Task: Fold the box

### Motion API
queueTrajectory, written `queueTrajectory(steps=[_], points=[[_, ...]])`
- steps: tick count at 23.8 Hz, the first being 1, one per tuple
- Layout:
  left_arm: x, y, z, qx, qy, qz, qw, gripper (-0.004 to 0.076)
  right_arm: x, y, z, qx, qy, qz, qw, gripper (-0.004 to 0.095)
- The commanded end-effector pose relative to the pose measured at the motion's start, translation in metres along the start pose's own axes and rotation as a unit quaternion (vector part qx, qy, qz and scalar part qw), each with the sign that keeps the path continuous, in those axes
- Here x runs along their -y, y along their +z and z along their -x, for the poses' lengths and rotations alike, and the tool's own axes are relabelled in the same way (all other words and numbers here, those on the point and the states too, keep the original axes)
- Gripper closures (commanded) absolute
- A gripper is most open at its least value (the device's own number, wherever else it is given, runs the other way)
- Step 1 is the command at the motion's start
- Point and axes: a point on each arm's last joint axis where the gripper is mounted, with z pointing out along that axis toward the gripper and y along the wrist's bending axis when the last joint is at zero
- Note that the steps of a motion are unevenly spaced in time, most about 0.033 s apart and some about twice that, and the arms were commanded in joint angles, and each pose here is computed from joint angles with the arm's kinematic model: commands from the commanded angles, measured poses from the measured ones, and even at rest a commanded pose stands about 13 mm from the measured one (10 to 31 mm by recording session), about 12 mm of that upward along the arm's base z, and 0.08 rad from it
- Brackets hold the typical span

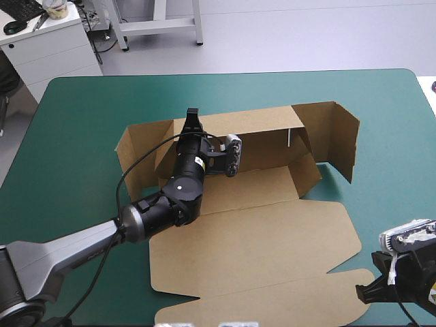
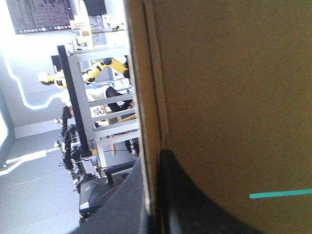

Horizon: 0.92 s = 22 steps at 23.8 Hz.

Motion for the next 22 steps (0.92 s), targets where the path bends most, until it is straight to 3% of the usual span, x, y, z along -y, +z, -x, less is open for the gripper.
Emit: queueTrajectory(steps=[1,9,13,17,22], points=[[-0.017,-0.030,-0.010,0.025,-0.005,0.079,0.997,0.0734,0.001,-0.005,0.010,0.035,0.004,-0.003,0.999,0.0913],[0.035,-0.056,-0.011,0.063,0.039,0.099,0.992,0.0734,0.001,-0.005,0.010,0.037,0.024,-0.004,0.999,0.0913],[0.040,-0.056,-0.012,0.066,0.021,0.089,0.994,0.0734,0.001,-0.005,0.010,0.038,0.026,-0.003,0.999,0.0905],[0.040,-0.056,-0.012,0.067,0.016,0.090,0.994,0.0734,0.001,-0.005,0.010,0.038,0.037,-0.002,0.999,0.0747],[0.040,-0.056,-0.012,0.068,0.016,0.090,0.993,0.0734,0.001,-0.004,0.011,0.040,0.048,-0.004,0.998,0.0363]])
